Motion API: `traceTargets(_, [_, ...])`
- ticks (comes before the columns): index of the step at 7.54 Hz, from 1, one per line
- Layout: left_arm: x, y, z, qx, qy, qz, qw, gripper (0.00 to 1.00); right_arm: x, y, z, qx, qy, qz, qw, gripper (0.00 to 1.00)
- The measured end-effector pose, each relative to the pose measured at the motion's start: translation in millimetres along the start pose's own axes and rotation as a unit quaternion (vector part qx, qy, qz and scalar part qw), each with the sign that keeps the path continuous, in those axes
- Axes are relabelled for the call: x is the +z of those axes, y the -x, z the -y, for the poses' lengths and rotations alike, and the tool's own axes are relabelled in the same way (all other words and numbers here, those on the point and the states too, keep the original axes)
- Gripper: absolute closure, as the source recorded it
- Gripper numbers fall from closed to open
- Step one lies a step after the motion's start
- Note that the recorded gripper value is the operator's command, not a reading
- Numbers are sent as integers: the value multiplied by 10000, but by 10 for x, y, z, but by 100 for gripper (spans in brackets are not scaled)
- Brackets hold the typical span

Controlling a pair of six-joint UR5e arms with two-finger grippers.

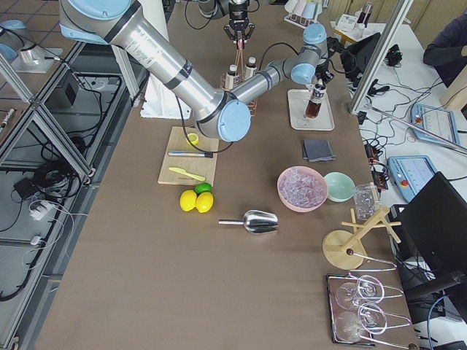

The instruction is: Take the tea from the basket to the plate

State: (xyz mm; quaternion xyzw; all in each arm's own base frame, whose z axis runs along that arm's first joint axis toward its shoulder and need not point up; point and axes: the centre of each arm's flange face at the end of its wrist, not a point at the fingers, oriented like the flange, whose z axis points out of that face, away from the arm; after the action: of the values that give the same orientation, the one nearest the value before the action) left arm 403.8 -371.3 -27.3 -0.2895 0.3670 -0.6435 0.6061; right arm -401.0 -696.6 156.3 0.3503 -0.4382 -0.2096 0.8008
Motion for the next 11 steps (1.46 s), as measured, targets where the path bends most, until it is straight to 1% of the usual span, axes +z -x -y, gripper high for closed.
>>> traceTargets(3, [-416,-223,362,-141,-212,-208,9995,100,100,-50,-85,-42,-99,-37,9999,100])
traceTargets(4, [-632,-353,617,-65,-286,-192,9994,100,123,-64,-132,-54,-143,-31,9999,100])
traceTargets(5, [-849,-486,997,-8,-291,-181,9994,100,148,-77,-187,-49,-220,-41,9997,100])
traceTargets(6, [-1021,-530,1458,74,-263,-179,9995,100,166,-74,-224,-40,-271,-39,9996,100])
traceTargets(7, [-1156,-477,1933,176,-237,-182,9994,100,174,-59,-241,-42,-304,-35,9995,80])
traceTargets(8, [-1255,-371,2356,276,-250,-193,9991,100,169,-48,-250,-48,-325,-31,9995,3])
traceTargets(9, [-1312,-286,2673,350,-311,-202,9987,100,142,-42,-275,-58,-348,-22,9994,0])
traceTargets(11, [-1420,-303,3271,494,-512,-171,9973,100,77,-27,-330,-83,-398,2,9992,0])
